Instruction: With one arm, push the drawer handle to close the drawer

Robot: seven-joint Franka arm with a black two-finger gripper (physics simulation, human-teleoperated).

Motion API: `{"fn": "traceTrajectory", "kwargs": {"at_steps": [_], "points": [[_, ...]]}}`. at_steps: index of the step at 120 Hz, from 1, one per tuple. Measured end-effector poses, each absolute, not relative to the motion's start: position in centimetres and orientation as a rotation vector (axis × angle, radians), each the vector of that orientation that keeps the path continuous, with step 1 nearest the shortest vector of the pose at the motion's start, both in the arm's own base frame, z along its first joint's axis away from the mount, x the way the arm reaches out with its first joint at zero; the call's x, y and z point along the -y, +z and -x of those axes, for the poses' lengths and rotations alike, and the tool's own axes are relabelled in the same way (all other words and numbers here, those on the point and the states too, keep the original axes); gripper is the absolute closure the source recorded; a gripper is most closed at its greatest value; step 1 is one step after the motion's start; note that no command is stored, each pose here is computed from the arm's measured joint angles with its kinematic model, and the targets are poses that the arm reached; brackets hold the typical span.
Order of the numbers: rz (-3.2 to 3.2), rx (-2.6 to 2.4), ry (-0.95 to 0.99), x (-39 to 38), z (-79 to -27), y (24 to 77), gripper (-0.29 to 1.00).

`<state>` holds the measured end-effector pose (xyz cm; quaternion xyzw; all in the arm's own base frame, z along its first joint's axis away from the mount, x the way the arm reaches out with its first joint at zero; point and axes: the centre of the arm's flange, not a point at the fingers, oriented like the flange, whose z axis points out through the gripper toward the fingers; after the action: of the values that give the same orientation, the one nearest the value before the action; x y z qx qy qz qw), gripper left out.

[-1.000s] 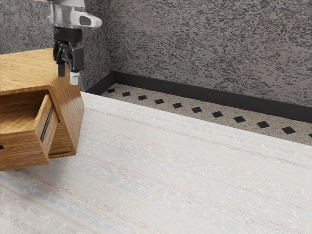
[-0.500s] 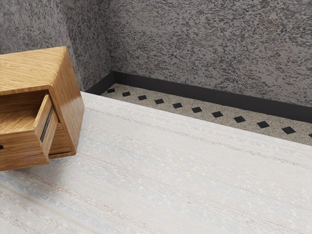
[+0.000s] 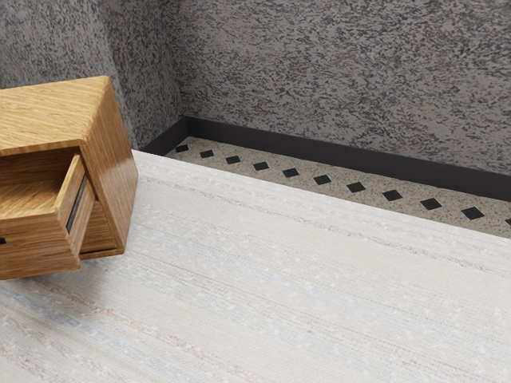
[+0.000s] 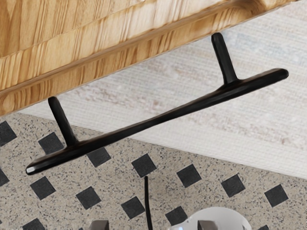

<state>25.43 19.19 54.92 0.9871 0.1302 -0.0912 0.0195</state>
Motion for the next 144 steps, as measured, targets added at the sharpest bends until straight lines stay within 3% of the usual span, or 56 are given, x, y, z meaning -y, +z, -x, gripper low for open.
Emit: {"fn": "traceTrajectory", "kwargs": {"at_steps": [17, 40, 144], "points": [[-3.032, -0.549, -0.311, -18.5, -25.7, 53.2, 0.69], [-2.954, -0.734, -0.274, -18.4, -26.9, 51.3, 0.75], [-2.895, -1.07, -0.109, -22.3, -30.0, 51.2, 0.79]]}}
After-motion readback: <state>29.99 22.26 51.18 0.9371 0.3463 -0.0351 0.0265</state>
